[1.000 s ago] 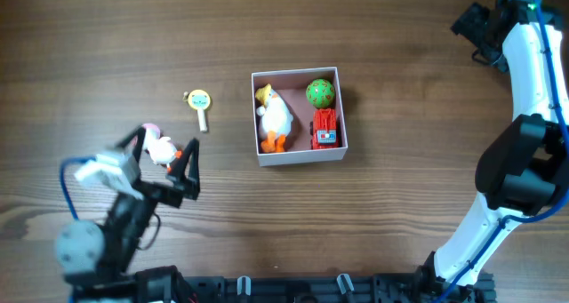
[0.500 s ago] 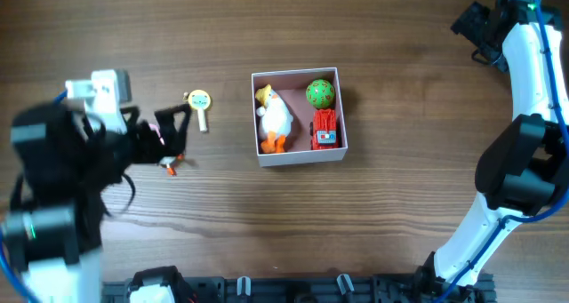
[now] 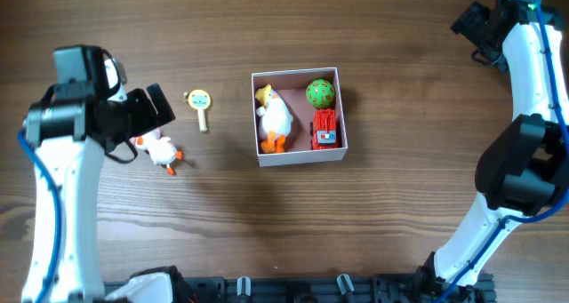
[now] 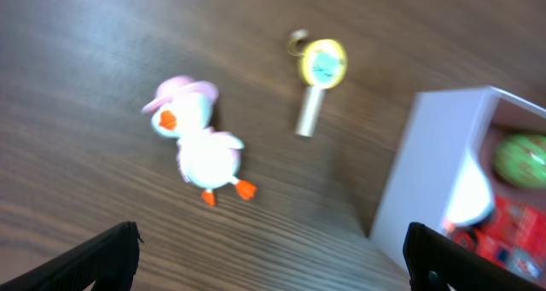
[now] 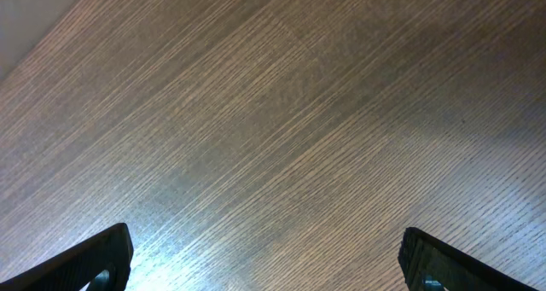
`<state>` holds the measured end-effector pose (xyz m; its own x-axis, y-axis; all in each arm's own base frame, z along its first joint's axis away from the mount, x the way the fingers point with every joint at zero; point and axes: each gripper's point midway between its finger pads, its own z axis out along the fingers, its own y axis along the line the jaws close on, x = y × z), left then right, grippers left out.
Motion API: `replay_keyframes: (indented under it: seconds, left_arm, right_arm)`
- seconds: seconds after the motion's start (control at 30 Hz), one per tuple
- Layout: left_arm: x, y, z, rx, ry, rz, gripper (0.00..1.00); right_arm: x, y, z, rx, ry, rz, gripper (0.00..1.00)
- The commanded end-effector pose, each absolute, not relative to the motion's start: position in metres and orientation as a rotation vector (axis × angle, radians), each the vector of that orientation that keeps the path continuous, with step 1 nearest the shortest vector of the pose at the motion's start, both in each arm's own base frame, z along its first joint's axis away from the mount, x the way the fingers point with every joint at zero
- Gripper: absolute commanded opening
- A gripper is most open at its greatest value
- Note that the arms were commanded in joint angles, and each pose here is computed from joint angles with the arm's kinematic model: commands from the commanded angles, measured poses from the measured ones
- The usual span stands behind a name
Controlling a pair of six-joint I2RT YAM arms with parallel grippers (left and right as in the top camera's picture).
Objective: Pack container
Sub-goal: 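Raise the left arm and move the left gripper over the pink-hatted duck, then lower the left gripper and close it on the pink-hatted duck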
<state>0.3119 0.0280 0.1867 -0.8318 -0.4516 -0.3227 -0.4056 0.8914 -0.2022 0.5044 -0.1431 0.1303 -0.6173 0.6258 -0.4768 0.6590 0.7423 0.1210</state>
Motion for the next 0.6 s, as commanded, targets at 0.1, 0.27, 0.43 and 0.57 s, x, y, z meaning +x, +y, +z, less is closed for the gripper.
replay_keyframes:
  seconds: [0.1,0.27,0.43,0.57]
  left_arm:
    - [0.312,0.041,0.148,-0.887,2.792,-0.103,1.0]
    - [0.318,0.045,0.126,-1.111,2.777,-0.107,1.0]
    - [0.321,0.025,0.112,-1.165,2.831,-0.266,1.0]
    - [0.315,0.03,0.107,-1.179,2.852,-0.203,1.0]
  right_arm:
    - [0.503,-0.142,0.143,0.976,2.418,-0.076,1.0]
    - [0.503,-0.142,0.143,0.976,2.418,-0.076,1.0]
    - [0.503,-0.142,0.143,0.976,2.418,-0.076,1.0]
    - [0.503,-0.142,0.143,0.976,2.418,-0.076,1.0]
